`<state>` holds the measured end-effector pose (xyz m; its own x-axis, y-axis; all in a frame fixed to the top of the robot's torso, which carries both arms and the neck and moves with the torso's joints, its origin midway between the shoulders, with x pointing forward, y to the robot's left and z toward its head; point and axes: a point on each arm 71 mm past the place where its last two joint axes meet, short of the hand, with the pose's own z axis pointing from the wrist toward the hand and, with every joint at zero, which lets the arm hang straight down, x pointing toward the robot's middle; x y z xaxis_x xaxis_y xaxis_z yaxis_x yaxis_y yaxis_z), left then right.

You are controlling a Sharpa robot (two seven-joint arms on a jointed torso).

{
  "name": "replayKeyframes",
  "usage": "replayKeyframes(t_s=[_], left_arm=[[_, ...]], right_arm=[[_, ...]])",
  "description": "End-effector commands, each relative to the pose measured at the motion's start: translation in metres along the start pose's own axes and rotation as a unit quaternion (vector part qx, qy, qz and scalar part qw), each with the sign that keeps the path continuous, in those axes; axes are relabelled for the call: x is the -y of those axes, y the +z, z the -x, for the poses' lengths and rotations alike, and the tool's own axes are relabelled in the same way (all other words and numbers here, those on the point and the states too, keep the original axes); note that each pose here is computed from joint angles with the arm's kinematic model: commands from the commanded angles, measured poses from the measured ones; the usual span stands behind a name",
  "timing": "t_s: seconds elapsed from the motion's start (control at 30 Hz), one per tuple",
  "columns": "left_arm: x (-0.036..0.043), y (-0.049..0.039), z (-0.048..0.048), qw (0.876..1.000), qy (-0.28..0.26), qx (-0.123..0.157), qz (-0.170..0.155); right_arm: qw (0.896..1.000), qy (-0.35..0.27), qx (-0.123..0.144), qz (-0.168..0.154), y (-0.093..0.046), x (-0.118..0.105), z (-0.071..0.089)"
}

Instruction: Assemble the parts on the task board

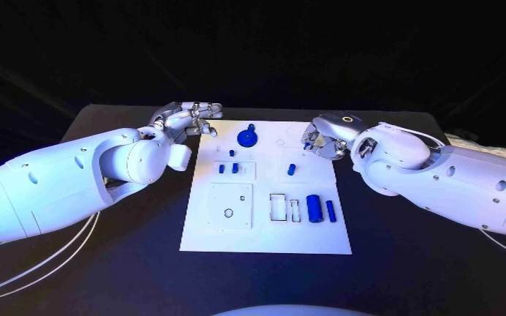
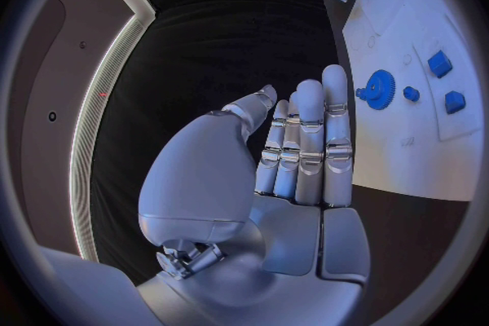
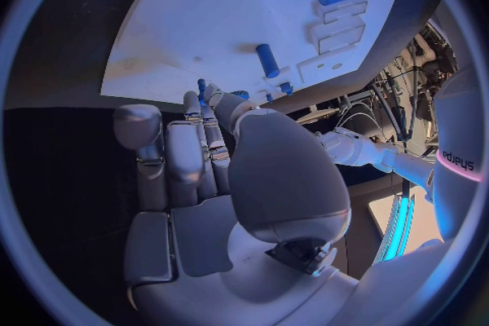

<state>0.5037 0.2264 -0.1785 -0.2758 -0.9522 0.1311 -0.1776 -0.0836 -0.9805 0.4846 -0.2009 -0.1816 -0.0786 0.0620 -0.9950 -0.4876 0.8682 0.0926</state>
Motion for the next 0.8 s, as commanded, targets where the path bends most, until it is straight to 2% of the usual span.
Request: replayKeyframes(t_s=[0.03, 0.47, 0.6, 0.8], left_arm=[[0.0005, -0.0001, -0.0020, 1.000, -0.004, -0.009, -0.003], [-0.0002, -0.0010, -0.0058, 1.000, -0.007, -0.017, -0.002], [-0.0004, -0.0011, -0.0075, 1.000, -0.010, -0.019, -0.001], [-0.0005, -0.0014, -0.0103, 1.000, -0.012, -0.022, 0.000]], right_arm=[[1.000, 0.015, 0.011, 0.012, -0.002, -0.009, 0.004], [0.994, 0.051, 0.013, 0.099, 0.003, -0.085, 0.005], [0.991, 0.057, 0.008, 0.119, 0.004, -0.103, 0.001], [0.987, 0.064, -0.015, 0.144, 0.006, -0.126, -0.014]])
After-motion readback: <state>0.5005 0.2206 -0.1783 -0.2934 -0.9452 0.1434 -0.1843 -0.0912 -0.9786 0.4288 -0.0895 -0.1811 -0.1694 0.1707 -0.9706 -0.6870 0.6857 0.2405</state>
